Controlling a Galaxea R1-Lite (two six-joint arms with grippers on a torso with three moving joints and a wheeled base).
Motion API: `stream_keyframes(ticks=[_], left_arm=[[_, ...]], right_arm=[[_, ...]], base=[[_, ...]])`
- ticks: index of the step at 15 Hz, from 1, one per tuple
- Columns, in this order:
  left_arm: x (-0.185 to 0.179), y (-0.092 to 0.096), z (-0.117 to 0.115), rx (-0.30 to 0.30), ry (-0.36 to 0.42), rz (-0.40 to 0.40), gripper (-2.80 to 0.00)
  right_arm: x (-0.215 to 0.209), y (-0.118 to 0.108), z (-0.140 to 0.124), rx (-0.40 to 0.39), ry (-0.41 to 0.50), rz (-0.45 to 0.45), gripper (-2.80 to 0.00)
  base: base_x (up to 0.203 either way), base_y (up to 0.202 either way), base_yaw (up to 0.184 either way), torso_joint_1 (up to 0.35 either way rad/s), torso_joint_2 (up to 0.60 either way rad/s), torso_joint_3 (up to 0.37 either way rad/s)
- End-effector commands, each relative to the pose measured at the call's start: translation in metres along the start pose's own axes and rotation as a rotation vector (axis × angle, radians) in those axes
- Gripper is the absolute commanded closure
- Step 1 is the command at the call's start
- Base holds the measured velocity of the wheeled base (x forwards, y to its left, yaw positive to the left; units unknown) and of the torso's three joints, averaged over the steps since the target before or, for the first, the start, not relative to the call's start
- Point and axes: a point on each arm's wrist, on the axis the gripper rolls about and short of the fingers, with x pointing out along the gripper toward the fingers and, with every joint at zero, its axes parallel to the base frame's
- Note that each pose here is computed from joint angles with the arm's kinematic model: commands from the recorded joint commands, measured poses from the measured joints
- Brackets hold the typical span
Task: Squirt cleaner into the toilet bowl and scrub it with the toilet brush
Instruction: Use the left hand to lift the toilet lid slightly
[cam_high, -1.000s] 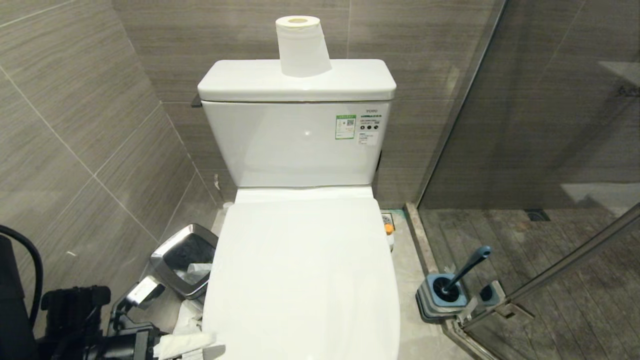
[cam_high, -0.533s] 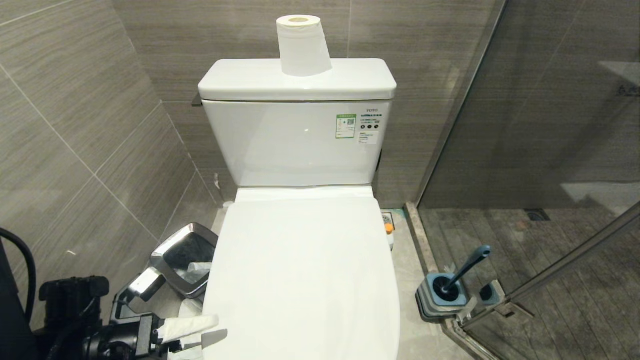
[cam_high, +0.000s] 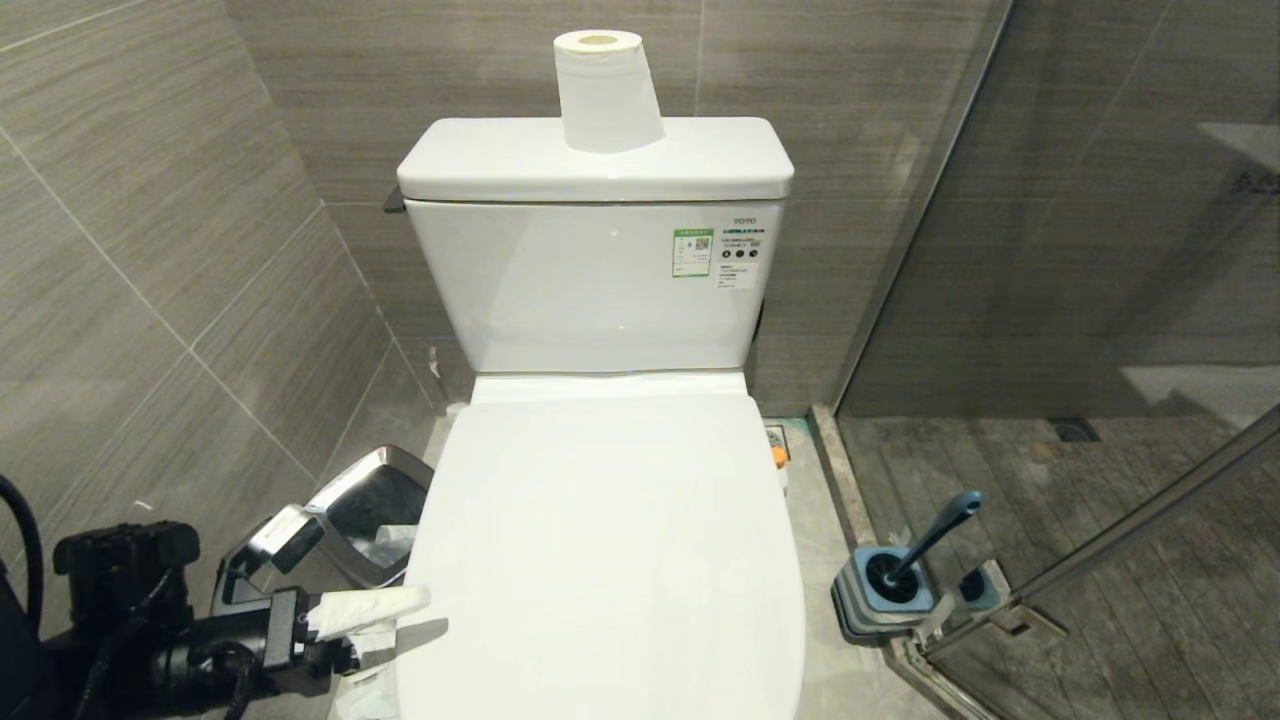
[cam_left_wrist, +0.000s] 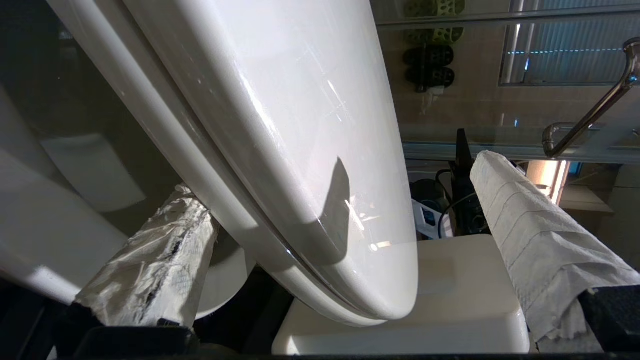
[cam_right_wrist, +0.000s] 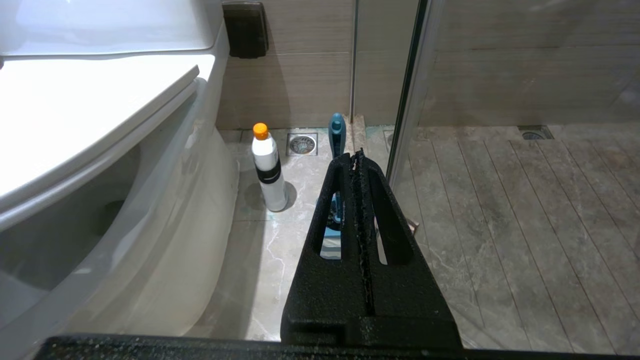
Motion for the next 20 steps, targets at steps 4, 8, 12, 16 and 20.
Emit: stream_keyframes(ticks=[4,8,12,16,20], left_arm=[[0.001,-0.01,0.013,0.074,-0.016,-0.014,-2.8],[0.0,-0.016,0.02,0.109,-0.024,-0.02,-2.8],[0.002,-0.024,0.034,0.111,-0.035,-0.032,-2.8],[0.002,-0.028,0.042,0.139,-0.047,-0.034,-2.8],[0.002,-0.033,0.053,0.149,-0.062,-0.036,-2.8]], right_arm=[[0.001,0.0,-0.007,-0.002,0.024,-0.002,0.0],[0.001,0.0,-0.007,-0.001,0.024,-0.002,0.0],[0.001,0.0,-0.007,-0.002,0.024,-0.002,0.0],[0.001,0.0,-0.007,-0.002,0.024,-0.002,0.0],[0.001,0.0,-0.007,-0.001,0.024,-0.002,0.0]], base=[[0.0,0.0,0.0,0.0,0.0,0.0],[0.0,0.0,0.0,0.0,0.0,0.0],[0.0,0.0,0.0,0.0,0.0,0.0],[0.0,0.0,0.0,0.0,0.0,0.0],[0.0,0.0,0.0,0.0,0.0,0.0]])
